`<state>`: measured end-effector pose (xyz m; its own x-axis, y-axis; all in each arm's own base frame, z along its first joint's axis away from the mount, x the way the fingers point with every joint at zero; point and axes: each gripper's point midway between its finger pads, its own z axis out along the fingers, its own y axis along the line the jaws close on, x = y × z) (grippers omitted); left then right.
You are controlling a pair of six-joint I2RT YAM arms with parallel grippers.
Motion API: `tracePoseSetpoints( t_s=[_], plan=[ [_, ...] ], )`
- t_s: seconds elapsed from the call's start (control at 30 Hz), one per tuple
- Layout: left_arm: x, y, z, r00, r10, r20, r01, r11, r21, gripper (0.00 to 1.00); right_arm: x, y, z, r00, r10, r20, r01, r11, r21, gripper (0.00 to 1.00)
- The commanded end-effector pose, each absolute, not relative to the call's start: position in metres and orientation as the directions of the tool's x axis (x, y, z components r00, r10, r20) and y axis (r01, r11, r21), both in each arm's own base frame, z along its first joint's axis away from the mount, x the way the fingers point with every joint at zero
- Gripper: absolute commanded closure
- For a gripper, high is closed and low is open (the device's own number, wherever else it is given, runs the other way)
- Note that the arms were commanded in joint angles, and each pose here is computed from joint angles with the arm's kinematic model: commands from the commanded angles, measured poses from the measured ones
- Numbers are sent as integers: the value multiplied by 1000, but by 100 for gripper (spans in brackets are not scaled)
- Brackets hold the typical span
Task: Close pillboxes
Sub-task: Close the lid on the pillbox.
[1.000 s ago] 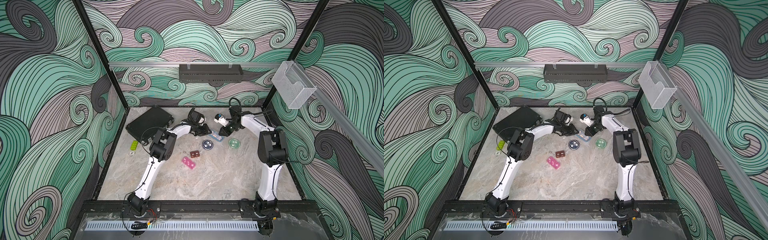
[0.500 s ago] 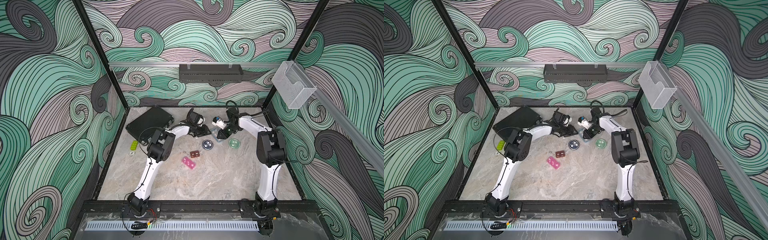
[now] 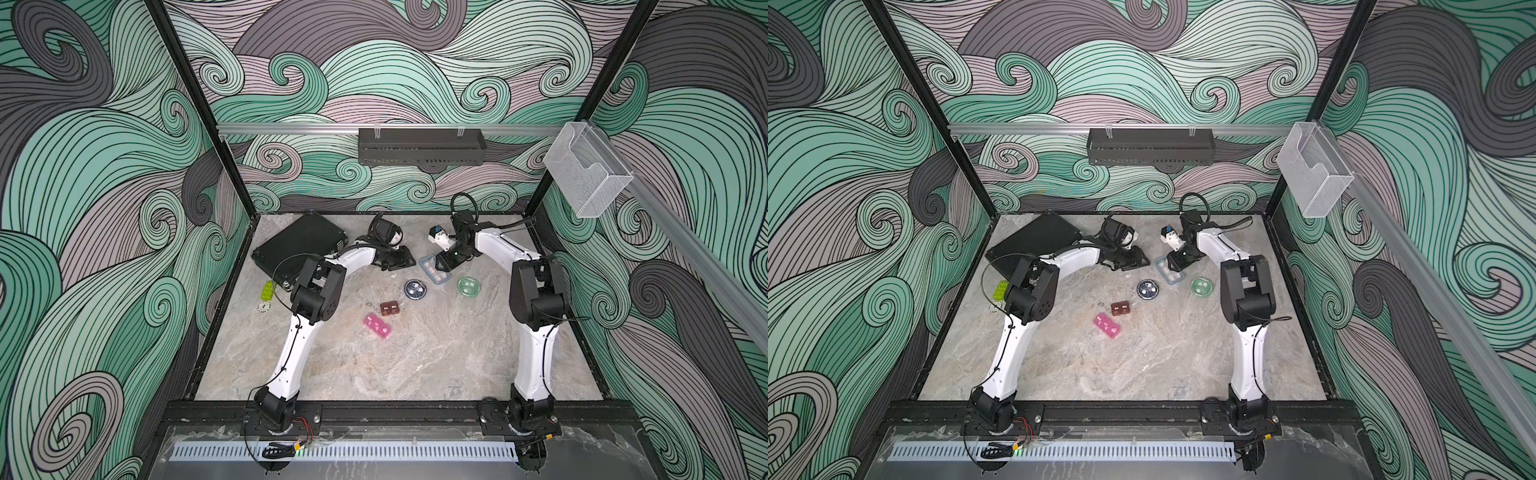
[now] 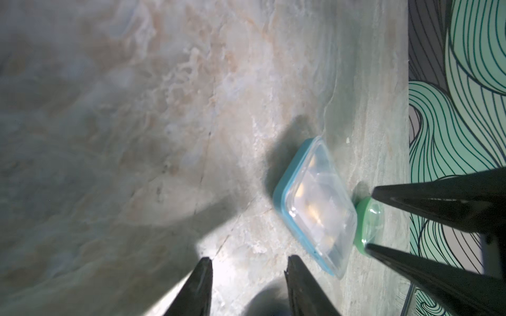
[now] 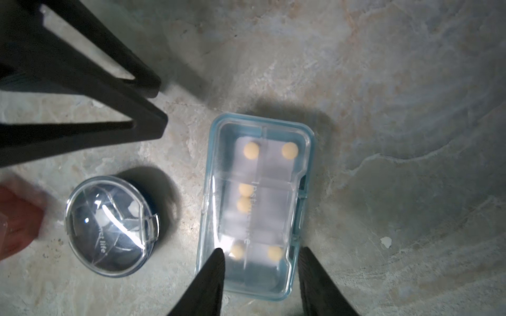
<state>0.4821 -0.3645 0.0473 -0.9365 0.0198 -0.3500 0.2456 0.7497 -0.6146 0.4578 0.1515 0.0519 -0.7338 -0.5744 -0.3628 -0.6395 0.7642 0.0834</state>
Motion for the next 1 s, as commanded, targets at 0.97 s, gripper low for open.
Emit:
tracePoseSetpoints(
  t_s=[0.97],
  plan=[
    [465,-394,3,-948,123,-293,262,825,-500,61,441,147,12,-784,-586,-202,-611,786,94,53]
  ],
)
